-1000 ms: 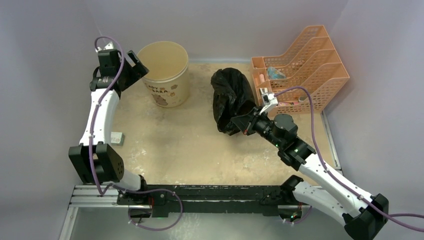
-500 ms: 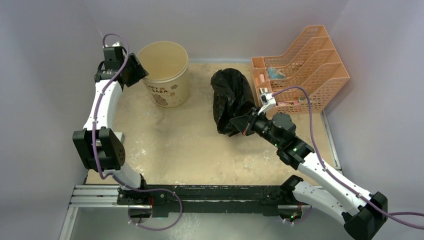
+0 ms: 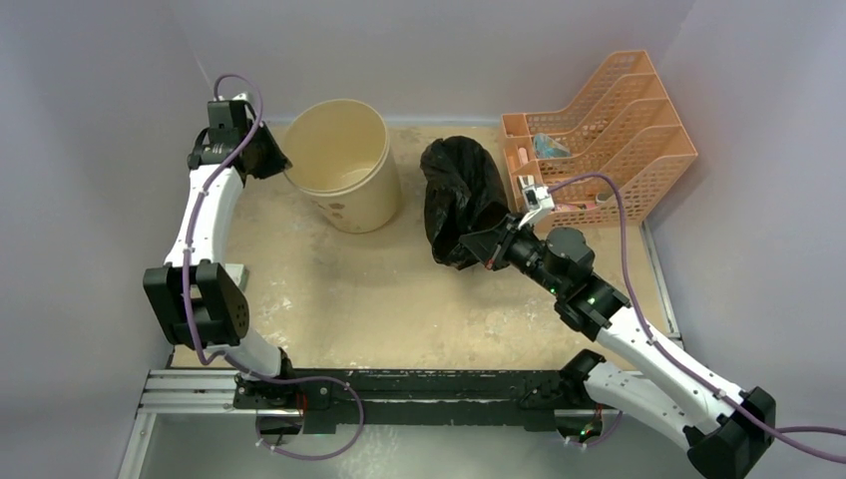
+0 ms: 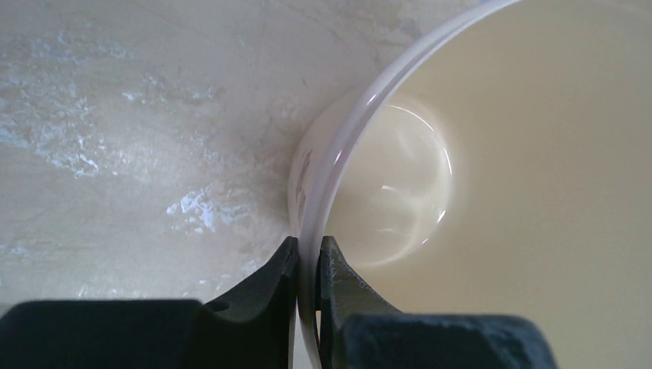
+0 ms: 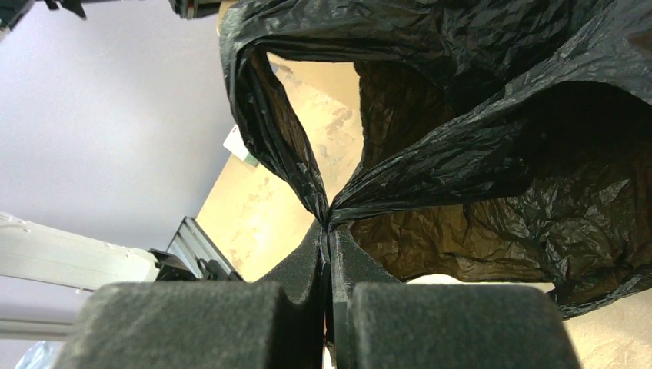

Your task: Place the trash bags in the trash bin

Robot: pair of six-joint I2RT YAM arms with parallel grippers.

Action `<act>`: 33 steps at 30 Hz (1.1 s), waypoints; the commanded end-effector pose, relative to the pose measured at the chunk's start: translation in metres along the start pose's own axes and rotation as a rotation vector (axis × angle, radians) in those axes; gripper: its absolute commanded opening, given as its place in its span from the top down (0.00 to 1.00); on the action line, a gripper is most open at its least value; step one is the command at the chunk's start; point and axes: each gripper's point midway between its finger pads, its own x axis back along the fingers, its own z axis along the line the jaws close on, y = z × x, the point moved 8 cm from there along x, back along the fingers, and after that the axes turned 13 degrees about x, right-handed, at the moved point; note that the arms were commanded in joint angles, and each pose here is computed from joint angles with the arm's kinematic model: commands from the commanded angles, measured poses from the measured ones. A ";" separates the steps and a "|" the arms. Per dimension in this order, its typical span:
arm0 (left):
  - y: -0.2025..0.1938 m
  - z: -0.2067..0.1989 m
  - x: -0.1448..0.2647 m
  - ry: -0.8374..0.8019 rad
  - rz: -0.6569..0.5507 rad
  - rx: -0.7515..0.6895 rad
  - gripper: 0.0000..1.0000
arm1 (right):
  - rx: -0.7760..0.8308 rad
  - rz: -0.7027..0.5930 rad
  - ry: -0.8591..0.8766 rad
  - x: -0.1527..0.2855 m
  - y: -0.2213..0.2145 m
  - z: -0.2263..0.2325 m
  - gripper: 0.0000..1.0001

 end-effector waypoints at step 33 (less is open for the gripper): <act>-0.106 -0.036 0.112 -0.134 0.095 -0.188 0.94 | 0.121 -0.387 0.031 0.109 0.129 0.061 1.00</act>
